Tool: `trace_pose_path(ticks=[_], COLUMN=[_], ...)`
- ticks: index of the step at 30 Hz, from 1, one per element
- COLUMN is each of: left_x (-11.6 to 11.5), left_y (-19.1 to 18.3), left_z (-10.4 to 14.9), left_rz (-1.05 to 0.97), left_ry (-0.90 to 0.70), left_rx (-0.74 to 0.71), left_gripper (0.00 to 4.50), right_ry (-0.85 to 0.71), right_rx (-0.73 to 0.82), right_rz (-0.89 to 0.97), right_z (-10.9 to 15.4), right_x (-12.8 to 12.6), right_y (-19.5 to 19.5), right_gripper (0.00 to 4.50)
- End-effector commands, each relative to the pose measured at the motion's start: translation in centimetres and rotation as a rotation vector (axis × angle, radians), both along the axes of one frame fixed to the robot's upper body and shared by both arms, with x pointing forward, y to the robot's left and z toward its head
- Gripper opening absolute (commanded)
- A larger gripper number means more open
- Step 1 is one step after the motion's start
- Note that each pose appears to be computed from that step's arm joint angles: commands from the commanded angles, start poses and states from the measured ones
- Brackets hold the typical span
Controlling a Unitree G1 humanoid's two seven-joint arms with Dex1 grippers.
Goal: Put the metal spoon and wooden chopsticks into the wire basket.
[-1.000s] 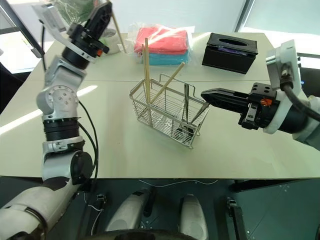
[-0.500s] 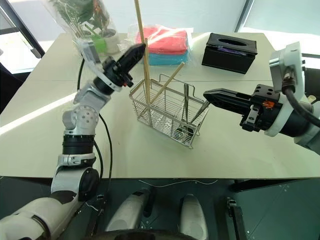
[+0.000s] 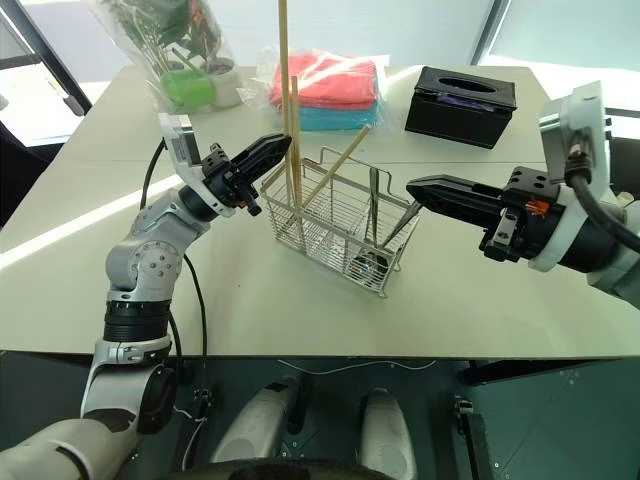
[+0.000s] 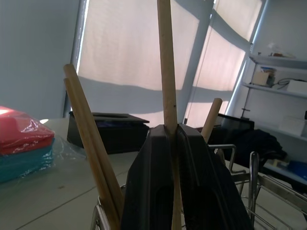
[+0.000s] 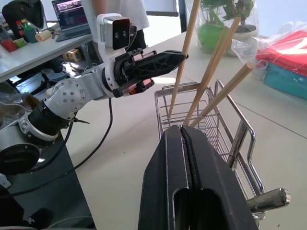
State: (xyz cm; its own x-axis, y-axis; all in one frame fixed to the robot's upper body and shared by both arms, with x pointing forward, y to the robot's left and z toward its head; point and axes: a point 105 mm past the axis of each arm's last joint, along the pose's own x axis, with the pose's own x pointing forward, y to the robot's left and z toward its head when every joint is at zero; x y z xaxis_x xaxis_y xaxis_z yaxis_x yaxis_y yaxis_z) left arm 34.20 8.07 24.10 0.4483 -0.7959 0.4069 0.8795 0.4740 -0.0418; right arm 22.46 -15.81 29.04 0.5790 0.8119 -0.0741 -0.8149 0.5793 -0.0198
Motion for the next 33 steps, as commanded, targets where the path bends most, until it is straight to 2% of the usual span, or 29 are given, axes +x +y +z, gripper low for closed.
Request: trace_pose_path(ticks=[1,10,13,15,19,20,24,29,33], left_x=[-0.4,0.0,0.0,0.0,0.1,0.2,0.5,2.5,4.0], left_y=[0.1,0.6,0.7,0.8,0.9,0.9,1.3,4.0,7.1], left_z=[0.6,-0.7,-1.2,-1.3,-1.2,-1.1,-0.3,3.8,4.8], left_rz=[0.020,0.078,0.090,0.094,0.103,0.115,0.134,0.281,0.450], left_ry=[-0.046,-0.049,-0.046,-0.044,-0.046,-0.052,-0.058,-0.036,-0.029], left_rx=[0.023,0.068,0.080,0.081,0.078,0.080,0.044,-0.141,-0.130], left_gripper=[0.03,0.03,1.07,1.96,4.07,4.44,4.44,4.44,4.44], right_ry=[-0.051,-0.053,-0.054,-0.054,-0.053,-0.053,-0.053,-0.046,-0.037], right_rx=[0.014,0.015,0.014,0.013,0.011,0.010,0.009,0.010,0.019], right_rz=[0.008,0.012,0.013,0.012,0.012,0.013,0.014,0.010,-0.014], right_z=[1.1,1.2,1.3,1.3,1.3,1.3,1.3,1.0,0.7], right_x=[-0.2,-0.1,-0.1,0.0,0.0,0.0,0.1,0.2,0.4], right_y=[0.1,0.1,0.2,0.1,0.1,0.1,0.0,-0.2,-0.9], right_gripper=[0.00,0.00,0.00,0.00,0.00,0.00,0.00,0.00,0.00])
